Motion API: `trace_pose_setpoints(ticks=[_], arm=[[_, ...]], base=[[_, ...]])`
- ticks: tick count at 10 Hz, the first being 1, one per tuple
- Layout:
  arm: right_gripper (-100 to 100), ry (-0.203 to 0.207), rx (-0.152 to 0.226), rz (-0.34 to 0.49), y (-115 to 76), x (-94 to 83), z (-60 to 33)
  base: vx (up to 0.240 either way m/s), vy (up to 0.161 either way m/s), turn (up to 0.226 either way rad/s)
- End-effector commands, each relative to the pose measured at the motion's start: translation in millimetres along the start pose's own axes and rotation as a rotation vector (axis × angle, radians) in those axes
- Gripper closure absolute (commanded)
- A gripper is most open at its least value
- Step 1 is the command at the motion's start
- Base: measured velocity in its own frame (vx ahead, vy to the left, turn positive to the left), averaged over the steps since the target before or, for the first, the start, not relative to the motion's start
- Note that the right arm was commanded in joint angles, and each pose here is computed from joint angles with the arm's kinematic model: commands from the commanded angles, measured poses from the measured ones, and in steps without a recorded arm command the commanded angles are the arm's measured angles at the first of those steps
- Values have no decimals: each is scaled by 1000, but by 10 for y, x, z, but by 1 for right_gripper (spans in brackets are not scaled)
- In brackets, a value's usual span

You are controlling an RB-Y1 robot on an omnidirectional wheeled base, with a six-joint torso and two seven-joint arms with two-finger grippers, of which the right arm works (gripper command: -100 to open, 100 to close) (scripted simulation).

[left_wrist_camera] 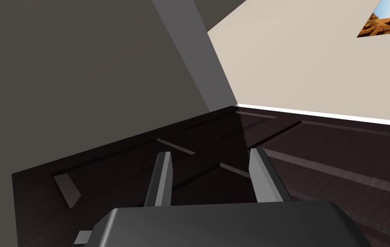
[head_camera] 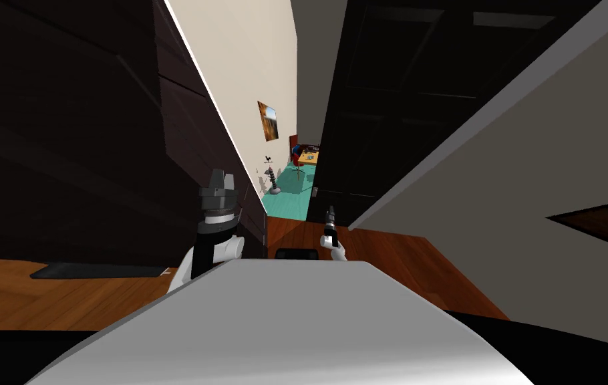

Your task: Pull the door open

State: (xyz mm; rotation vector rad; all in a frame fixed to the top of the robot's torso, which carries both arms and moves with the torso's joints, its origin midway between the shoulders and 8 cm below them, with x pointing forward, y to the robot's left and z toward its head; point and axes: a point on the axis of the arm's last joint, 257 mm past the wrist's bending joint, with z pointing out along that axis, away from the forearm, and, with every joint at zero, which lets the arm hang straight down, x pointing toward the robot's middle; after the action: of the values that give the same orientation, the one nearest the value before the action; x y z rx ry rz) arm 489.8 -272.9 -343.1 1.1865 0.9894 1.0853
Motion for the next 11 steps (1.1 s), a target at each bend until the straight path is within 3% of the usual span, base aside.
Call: trace_pose_setpoints(ticks=[1,9,11], arm=[[-100,-1,17,1,-78,43,-21],[-100,3,120,23,-453,385,-170],[-100,3,120,16,-459,316,-160]], base=[[95,-11,78],[166,-7,120],[-8,4,-68]])
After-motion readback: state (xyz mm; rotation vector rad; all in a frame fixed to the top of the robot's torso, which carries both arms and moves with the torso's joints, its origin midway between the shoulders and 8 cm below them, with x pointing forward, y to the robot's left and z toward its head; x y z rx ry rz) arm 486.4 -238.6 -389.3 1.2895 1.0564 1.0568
